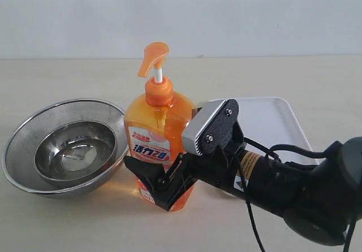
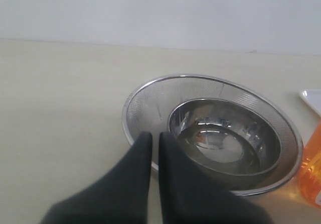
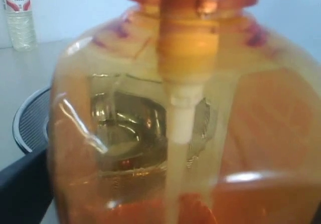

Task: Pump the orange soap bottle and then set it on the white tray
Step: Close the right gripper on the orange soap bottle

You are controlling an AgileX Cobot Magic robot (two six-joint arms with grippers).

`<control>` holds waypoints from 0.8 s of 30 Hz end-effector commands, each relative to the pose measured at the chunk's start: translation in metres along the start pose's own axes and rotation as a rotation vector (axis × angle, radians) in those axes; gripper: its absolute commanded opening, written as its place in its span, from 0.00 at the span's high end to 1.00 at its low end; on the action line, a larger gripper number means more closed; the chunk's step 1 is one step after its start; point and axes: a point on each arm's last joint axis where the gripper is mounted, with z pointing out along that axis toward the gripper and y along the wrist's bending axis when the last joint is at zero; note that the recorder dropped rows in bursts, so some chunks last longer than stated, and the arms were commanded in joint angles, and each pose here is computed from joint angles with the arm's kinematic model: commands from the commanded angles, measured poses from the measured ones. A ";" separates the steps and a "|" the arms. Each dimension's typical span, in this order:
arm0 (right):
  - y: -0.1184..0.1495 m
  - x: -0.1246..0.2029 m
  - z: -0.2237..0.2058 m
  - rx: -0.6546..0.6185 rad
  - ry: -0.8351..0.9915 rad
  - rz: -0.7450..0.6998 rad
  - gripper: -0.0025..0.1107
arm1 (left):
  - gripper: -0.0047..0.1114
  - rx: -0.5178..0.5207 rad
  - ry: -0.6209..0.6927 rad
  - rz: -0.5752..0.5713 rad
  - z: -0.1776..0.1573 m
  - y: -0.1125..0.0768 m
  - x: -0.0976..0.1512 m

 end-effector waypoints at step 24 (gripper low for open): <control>-0.013 -0.033 0.002 0.107 -0.111 0.046 0.98 | 0.92 -0.001 -0.005 -0.010 0.000 0.000 0.000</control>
